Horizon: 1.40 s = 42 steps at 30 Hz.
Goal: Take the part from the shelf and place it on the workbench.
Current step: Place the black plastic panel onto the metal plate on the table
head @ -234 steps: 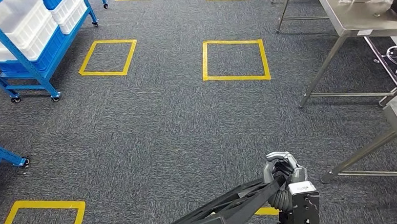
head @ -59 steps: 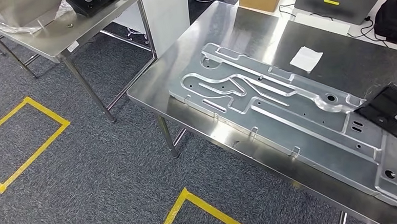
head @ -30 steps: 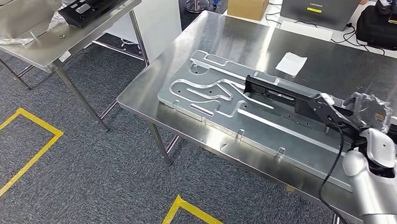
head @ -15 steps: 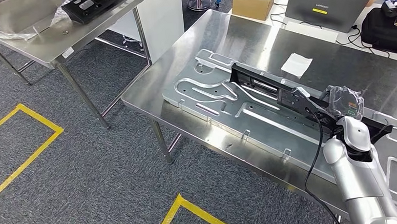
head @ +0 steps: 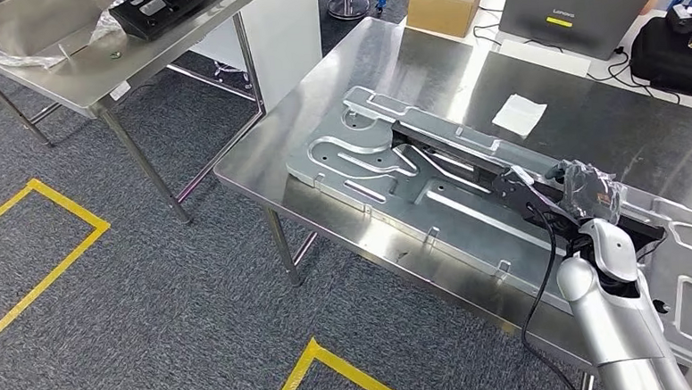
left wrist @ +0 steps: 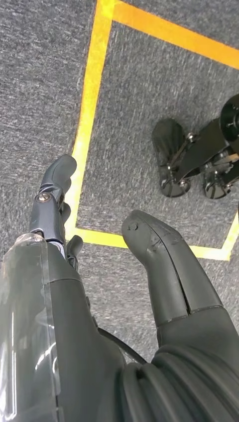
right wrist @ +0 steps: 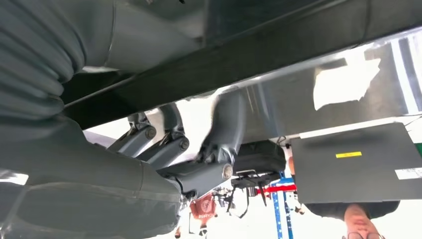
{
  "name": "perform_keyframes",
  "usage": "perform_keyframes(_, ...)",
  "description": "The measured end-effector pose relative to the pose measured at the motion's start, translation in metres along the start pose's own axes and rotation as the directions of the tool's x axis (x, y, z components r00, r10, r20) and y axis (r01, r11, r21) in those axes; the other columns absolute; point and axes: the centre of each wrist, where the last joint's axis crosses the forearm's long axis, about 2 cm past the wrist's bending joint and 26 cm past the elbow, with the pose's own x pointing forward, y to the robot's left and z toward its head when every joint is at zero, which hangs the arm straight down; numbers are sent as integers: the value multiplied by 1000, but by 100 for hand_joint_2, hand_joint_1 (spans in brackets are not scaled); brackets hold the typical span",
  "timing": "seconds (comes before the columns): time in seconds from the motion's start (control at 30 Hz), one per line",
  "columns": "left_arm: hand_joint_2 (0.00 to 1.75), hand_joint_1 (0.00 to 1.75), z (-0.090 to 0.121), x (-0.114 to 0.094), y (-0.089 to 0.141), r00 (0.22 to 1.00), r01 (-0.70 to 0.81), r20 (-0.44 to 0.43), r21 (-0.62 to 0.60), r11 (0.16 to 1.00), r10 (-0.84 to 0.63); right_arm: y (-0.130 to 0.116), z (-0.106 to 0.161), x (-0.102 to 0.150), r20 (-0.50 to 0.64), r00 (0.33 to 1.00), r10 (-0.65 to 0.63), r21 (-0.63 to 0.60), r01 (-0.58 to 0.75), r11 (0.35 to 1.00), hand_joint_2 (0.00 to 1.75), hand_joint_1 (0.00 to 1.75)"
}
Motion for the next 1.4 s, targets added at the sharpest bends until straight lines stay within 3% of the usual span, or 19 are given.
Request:
perform_keyframes(0.3, 175, 0, 0, -2, 0, 1000, 22, -21, -6, 1000, -22, 16, 18, -16, -37, 999, 8, 50, -6, 999, 0, 0)
perform_keyframes(1.4, 175, 0, 0, -1, -1, 1000, 29, 1, -30, 999, -29, 14, 18, -29, -45, 999, 18, 58, -15, 998, 0, 0)
